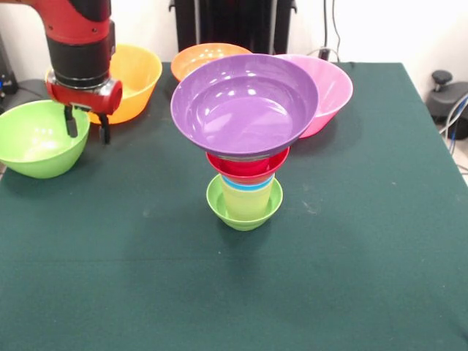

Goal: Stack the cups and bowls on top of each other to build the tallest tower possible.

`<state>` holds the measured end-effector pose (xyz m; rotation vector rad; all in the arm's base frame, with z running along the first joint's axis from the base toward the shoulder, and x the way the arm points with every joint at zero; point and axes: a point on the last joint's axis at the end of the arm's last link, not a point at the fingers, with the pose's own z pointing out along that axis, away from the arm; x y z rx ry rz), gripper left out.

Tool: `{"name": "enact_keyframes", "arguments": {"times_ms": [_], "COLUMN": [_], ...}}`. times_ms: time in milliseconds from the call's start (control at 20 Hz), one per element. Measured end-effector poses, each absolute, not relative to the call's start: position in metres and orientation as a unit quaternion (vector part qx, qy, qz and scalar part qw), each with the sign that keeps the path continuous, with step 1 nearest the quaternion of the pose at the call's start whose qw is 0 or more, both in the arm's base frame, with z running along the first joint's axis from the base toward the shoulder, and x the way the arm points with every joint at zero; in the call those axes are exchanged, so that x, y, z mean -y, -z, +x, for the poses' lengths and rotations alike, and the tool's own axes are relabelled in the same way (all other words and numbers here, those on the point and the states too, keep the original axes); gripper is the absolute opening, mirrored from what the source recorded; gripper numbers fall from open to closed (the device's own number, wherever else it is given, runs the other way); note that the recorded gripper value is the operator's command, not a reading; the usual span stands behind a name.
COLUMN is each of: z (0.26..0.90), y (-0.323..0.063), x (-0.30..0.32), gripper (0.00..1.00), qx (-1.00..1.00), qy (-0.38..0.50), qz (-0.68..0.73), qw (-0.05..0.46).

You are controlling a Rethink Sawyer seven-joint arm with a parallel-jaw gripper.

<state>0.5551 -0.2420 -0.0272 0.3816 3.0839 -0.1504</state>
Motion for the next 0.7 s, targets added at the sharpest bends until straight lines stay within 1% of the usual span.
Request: {"name": "enact_keyframes", "arguments": {"times_ms": [300, 350, 700], "z": [0.548, 0.547, 0.562], "y": [0.044, 0.046, 0.030], "x": [0.239, 0.241, 0.261], "gripper": [1.00, 0.00, 0.00], "qx": [-0.993, -0.993, -0.990], "qy": [0.042, 0.042, 0.062], "qz": [0.112, 0.110, 0.114], "qw": [0.021, 0.027, 0.048]}}
